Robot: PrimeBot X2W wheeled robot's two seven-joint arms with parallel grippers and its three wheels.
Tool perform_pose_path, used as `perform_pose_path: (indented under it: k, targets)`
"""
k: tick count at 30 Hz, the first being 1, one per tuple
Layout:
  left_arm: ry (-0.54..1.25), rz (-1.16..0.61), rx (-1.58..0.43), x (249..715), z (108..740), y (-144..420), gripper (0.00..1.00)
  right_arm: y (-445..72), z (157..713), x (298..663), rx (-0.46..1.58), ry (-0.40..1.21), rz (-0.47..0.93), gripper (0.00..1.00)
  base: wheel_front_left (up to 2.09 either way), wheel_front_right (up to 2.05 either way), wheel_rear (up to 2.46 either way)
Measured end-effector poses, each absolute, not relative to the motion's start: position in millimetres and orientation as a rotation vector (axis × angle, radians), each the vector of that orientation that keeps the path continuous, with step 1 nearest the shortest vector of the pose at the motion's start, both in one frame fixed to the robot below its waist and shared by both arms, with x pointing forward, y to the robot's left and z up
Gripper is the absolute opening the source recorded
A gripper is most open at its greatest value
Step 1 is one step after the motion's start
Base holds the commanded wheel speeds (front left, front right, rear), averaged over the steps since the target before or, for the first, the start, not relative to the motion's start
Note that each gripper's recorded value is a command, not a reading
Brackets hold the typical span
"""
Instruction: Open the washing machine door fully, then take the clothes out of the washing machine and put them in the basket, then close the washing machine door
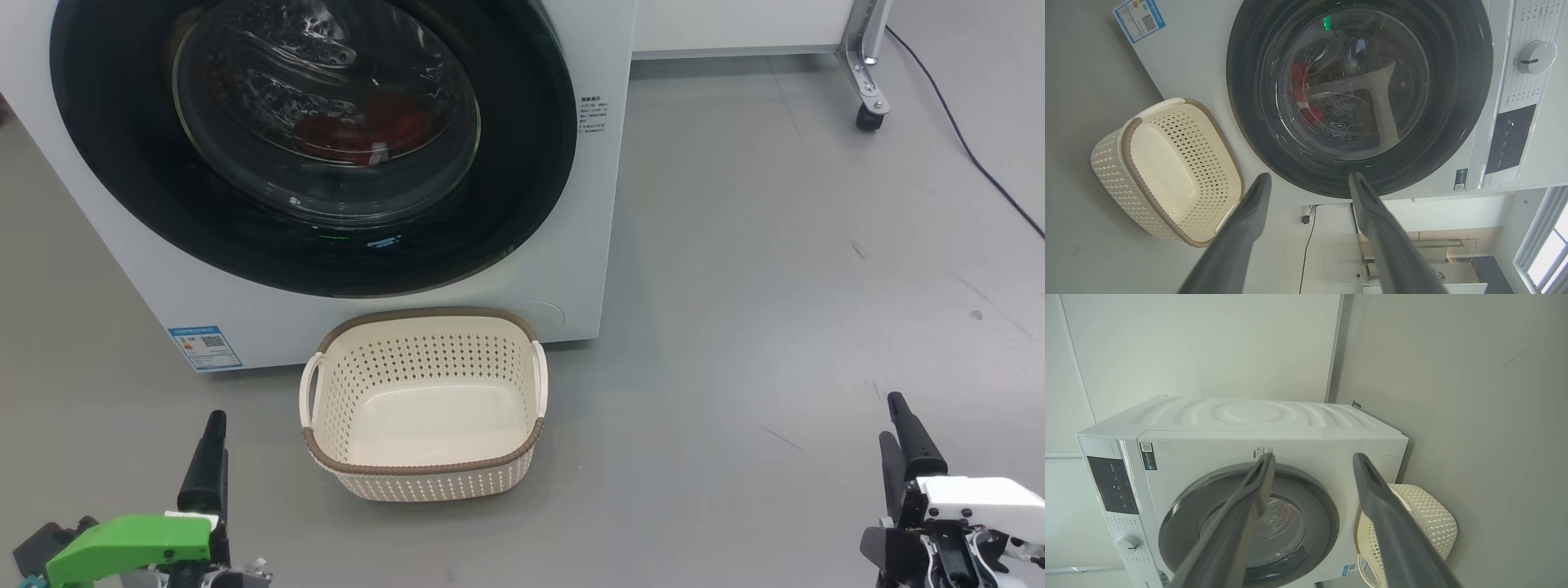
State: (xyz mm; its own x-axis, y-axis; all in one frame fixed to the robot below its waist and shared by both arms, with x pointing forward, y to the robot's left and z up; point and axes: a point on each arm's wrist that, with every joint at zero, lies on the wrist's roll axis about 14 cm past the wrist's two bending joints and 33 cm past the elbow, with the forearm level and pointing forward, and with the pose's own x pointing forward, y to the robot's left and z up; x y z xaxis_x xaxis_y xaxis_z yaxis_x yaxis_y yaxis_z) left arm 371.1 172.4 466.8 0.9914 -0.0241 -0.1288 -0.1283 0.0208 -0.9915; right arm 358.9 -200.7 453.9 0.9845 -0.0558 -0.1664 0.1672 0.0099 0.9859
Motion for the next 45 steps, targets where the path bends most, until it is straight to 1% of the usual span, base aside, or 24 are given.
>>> perform_pose_path:
  k: [7,25,35,45]
  targets:
    - [0.119,0.071,-1.465,371.2,468.0,172.2,1.0,-200.5,455.5,359.4,1.464,0.096,-0.158,1.0,0.0,0.0,0.0]
    - [0.137,0.047,-1.073,371.9,470.2,177.8,1.0,-201.0,458.8,362.5,1.031,0.148,-0.095,1.0,0.0,0.0,0.0]
    - [0.123,0.016,-0.848,372.9,478.3,174.6,1.0,-190.1,457.1,363.2,0.783,0.186,-0.044,1.0,0.0,0.0,0.0]
    - [0.11,0.004,-0.685,371.7,479.2,170.6,1.0,-178.9,457.5,363.1,0.61,0.185,-0.001,1.0,0.0,0.0,0.0]
